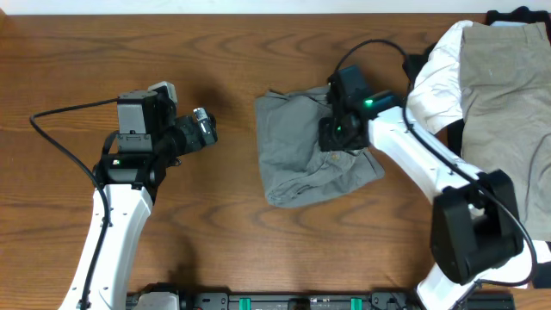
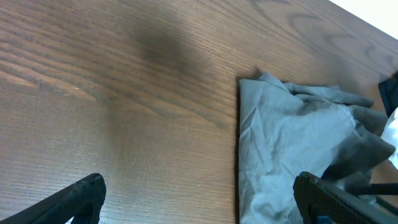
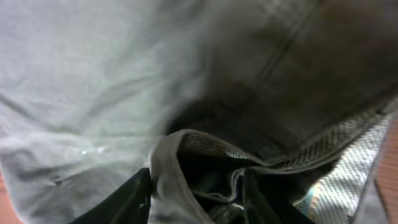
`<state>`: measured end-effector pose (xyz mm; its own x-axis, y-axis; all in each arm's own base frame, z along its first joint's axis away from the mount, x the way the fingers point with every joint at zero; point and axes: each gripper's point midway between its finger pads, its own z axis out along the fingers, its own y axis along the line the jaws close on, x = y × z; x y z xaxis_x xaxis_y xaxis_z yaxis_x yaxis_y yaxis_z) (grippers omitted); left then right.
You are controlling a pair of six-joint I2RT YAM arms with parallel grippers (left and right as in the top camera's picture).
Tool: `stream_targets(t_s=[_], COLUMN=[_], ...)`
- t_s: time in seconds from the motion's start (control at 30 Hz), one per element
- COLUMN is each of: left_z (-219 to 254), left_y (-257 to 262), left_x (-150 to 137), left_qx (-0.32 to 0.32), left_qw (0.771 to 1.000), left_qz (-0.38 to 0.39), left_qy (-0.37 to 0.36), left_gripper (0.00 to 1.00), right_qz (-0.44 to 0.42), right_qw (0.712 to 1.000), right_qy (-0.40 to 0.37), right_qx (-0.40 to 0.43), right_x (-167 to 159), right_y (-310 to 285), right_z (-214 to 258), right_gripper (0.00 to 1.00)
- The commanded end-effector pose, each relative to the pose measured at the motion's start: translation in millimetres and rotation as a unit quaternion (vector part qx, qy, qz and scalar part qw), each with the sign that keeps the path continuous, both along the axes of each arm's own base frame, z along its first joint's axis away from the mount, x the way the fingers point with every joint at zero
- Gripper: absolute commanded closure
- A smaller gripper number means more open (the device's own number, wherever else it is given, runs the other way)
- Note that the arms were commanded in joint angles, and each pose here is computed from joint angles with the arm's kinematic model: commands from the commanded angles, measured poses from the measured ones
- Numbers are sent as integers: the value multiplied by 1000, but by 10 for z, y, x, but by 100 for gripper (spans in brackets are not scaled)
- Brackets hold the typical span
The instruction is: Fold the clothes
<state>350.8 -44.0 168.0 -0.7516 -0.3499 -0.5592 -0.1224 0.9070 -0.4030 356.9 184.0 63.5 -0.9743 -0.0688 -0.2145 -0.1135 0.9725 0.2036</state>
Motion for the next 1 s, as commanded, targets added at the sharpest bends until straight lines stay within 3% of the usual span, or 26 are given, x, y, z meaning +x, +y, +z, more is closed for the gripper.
stream_targets(t_s=[0.0,0.1,0.17,0.23,0.43,0.73,0.8,0.87,0.97], left_z=[-18,-18,-18,-18,-19,-18,-18,-18,-18], left_y=[27,27,27,27,25,25,26,25,25], left_x=[9,9,9,9,7,8,8,8,8], left_qx=[9,9,9,9,11,12,13,13,13], left_qw=[1000,1000,1000,1000,1000,1000,1000,1000,1000], left_qz=[-2,-2,-2,-2,-5,-6,-7,-8,-7], left_qy=[1,1,1,1,1,0,0,0,-1], left_gripper=[2,2,2,2,2,2,2,2,2], right_qz=[14,14,14,12,-30,-47,-52,-54,-57], right_qw=[1000,1000,1000,1000,998,994,992,991,990], right_qy=[-5,-1,6,12,39,86,95,106,111], right_qx=[9,8,6,4,-26,-55,-58,-63,-65], right_x=[-14,-33,-82,-140,-390,-589,-660,-741,-764], right_y=[81,74,48,10,-306,-467,-498,-533,-564], right_z=[20,15,43,103,339,-82,-202,-281,-291], right_gripper=[60,73,89,98,99,94,82,64,55])
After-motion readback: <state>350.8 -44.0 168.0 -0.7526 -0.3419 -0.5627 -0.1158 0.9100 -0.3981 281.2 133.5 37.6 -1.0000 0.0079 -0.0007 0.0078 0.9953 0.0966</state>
